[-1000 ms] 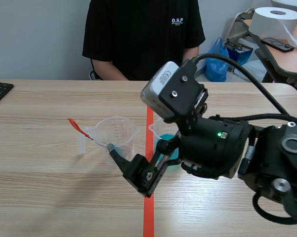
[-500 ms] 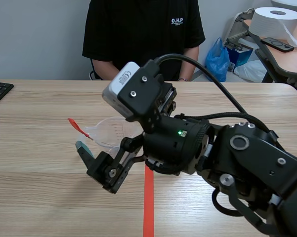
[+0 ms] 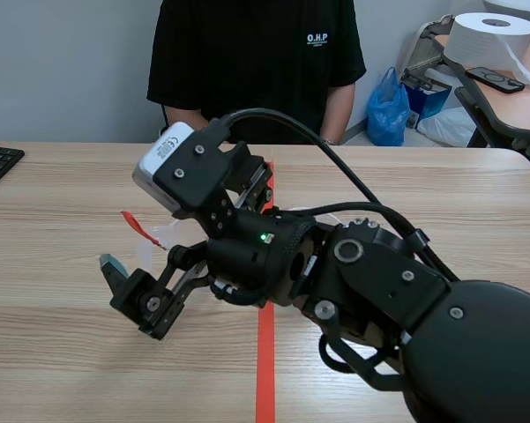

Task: Do the redox reaction experiment.
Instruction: 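Lift the metal plate out of the left beaker, then move the plate over the blue solution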

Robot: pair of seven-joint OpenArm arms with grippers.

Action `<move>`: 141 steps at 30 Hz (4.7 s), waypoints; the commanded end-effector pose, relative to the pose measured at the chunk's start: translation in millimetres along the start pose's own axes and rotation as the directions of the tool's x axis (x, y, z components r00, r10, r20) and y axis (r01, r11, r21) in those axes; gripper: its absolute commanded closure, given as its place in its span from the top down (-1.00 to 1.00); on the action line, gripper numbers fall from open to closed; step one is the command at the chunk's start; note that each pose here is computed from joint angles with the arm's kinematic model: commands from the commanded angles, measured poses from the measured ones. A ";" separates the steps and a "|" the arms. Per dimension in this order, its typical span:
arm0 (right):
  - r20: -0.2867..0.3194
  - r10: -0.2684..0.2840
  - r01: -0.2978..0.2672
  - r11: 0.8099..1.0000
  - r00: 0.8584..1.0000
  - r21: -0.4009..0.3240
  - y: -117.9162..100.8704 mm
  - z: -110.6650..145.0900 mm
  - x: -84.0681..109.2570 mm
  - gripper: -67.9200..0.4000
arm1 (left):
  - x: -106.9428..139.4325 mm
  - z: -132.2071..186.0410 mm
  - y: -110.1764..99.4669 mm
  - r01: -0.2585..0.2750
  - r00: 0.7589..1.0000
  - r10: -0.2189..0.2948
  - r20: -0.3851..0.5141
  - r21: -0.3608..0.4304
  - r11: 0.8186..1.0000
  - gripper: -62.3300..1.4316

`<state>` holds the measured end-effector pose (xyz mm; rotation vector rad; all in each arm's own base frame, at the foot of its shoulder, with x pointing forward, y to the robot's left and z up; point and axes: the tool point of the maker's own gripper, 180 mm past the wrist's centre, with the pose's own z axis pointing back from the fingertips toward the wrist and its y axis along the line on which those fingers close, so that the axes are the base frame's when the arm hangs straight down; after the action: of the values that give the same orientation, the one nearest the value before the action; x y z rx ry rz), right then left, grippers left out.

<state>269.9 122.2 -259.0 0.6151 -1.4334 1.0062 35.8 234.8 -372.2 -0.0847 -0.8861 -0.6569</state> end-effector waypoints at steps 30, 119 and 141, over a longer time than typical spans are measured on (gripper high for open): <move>0.008 0.023 -0.022 0.996 1.000 -0.087 -27.0 -12.7 2.1 -0.25 | 15.4 0.3 -0.5 -0.001 0.997 0.001 0.072 0.002 1.000 -0.83; 0.057 -0.101 0.103 0.994 0.993 -0.035 -164.2 122.7 107.9 -0.94 | 19.3 -3.4 -0.3 -0.011 0.996 0.012 0.088 -0.007 1.000 -0.83; 0.085 -0.132 0.135 0.990 0.988 -0.033 -166.8 123.2 108.0 -0.94 | 20.2 -3.3 -0.3 -0.011 0.996 0.012 0.094 -0.007 1.000 -0.83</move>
<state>330.9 -40.5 -120.6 0.7228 -1.4169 0.8401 41.9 228.5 -365.5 -0.1156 -0.9368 -0.6534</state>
